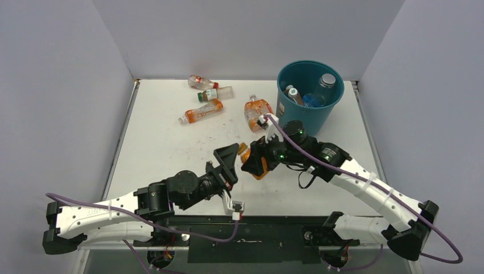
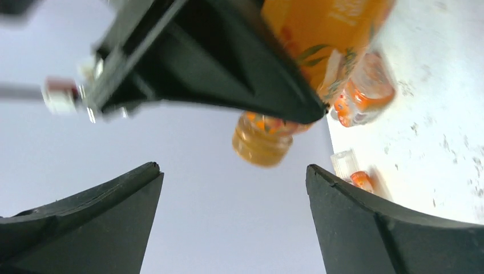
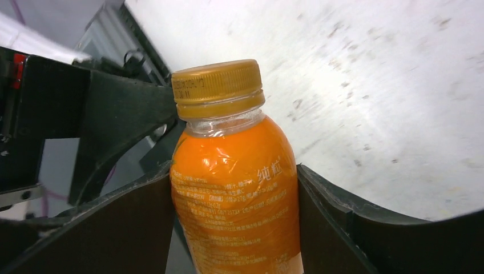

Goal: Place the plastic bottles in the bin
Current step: Place the plastic bottle in the trash bin.

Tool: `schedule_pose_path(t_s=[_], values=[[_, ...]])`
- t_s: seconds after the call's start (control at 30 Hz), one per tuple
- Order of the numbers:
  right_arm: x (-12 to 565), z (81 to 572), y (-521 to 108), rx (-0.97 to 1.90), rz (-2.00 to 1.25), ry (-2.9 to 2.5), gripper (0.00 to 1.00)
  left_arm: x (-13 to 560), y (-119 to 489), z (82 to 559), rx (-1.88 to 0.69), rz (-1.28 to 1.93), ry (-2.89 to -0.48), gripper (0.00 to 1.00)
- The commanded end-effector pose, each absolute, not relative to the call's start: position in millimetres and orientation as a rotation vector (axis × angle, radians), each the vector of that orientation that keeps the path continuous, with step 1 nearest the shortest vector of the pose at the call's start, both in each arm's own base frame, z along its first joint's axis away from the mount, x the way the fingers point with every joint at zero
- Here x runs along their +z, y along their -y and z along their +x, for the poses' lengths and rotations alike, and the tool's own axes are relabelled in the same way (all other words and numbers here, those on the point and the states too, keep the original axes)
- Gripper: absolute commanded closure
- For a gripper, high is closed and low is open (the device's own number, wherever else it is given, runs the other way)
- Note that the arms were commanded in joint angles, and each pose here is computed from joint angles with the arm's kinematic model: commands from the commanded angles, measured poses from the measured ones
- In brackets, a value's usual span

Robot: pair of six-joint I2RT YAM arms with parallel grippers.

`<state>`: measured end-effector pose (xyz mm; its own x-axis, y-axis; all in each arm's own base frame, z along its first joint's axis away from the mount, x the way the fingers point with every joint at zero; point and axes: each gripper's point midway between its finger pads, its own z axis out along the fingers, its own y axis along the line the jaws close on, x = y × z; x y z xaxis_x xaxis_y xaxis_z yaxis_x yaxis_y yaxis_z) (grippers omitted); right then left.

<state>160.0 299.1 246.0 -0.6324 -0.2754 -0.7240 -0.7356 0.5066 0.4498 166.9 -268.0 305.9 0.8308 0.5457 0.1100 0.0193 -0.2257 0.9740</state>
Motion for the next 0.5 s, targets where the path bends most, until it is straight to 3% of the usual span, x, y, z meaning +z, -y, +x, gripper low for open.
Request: schedule_pose_path(t_s=[0.0,0.1,0.27,0.47], values=[[333.6,196.4,-269.1,0.910,-0.563,-1.819,0.50,390.8,244.6,184.5,0.352,1.232,-0.701,0.04],[376.3,208.5,-238.8,0.858,-0.368,-1.620,0.50,393.2,227.3,194.7,0.223,1.012,-0.915,0.04],[427.3,207.3,-210.1,0.942,-0.145,-1.316,0.48,391.1,255.4,176.5,-0.475,0.731,-1.238,0.04],[431.8,208.8,-229.6,1.077,-0.111,-1.248,0.47,409.7,282.9,134.1,-1.291,0.526,-1.162,0.04]])
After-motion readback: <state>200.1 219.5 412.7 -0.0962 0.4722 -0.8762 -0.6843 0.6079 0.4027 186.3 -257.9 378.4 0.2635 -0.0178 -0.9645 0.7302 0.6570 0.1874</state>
